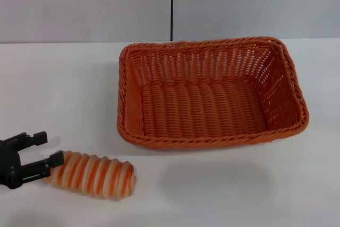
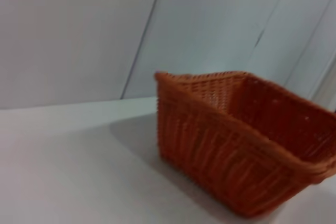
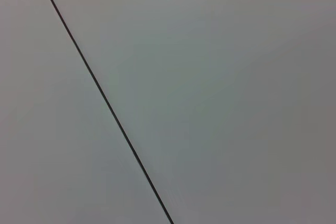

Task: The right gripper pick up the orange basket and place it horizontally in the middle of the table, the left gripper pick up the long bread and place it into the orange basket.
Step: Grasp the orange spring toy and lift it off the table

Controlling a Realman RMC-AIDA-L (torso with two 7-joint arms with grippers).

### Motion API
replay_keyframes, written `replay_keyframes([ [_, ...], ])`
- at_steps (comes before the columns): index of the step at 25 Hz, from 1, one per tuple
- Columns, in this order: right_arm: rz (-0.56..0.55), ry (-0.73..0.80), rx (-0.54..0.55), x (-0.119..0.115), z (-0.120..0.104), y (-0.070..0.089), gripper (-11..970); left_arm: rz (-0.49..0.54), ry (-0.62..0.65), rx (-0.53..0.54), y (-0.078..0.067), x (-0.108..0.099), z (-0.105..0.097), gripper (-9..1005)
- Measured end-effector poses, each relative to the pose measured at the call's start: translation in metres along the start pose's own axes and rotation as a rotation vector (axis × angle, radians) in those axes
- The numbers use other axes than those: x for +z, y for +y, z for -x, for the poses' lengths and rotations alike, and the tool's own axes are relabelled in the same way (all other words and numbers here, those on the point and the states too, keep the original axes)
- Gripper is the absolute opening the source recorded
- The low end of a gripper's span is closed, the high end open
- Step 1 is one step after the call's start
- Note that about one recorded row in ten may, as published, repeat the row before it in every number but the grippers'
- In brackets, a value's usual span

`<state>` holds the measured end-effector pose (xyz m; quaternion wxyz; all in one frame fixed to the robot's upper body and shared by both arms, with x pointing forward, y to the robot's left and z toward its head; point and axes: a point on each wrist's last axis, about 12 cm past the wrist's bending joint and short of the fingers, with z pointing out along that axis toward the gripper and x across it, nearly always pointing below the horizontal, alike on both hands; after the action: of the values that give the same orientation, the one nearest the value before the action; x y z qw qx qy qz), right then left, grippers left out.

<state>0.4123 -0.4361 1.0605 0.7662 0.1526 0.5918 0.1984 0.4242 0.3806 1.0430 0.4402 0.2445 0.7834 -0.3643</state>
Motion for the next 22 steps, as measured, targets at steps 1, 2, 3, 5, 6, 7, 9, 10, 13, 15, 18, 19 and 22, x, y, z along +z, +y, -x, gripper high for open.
replay_keyframes([
  [1,0.0,0.0,0.0,0.0,0.0,0.0,481,0.007,0.006,0.0,0.0,0.0,-0.002,813],
  [2,-0.001,-0.001,0.003,0.0,-0.001,0.0,481,0.015,0.014,-0.001,0.0,0.001,-0.004,812],
  [3,-0.001,-0.002,0.004,0.001,-0.001,0.0,480,0.015,0.014,-0.001,0.0,0.001,-0.004,812],
  [5,0.003,-0.003,0.007,0.003,-0.002,0.001,480,0.028,0.044,-0.011,0.0,0.003,-0.01,812],
  [6,0.003,-0.003,0.007,0.003,-0.002,0.001,480,0.028,0.046,-0.011,0.0,0.003,-0.01,812],
  [7,0.004,-0.003,0.008,0.003,-0.002,0.002,480,0.027,0.049,-0.013,-0.001,0.004,-0.011,812],
  [9,0.011,-0.001,0.008,0.004,-0.003,0.002,480,0.03,0.06,-0.017,-0.001,0.006,-0.014,811],
  [10,0.017,0.002,0.009,0.005,-0.003,0.003,480,0.031,0.064,-0.018,-0.001,0.006,-0.014,811],
  [13,0.021,0.005,0.009,0.006,-0.004,0.004,480,0.036,0.073,-0.02,-0.001,0.007,-0.016,811],
  [15,0.023,0.008,0.009,0.006,-0.004,0.004,480,0.038,0.075,-0.02,-0.001,0.007,-0.016,810],
  [18,0.024,0.009,0.008,0.006,-0.004,0.004,480,0.037,0.077,-0.02,-0.001,0.008,-0.016,810],
  [19,0.023,0.009,0.008,0.006,-0.004,0.004,480,0.035,0.079,-0.02,-0.001,0.009,-0.016,810],
  [22,0.022,0.011,0.008,0.006,-0.005,0.004,480,0.033,0.088,-0.02,-0.001,0.01,-0.017,809],
])
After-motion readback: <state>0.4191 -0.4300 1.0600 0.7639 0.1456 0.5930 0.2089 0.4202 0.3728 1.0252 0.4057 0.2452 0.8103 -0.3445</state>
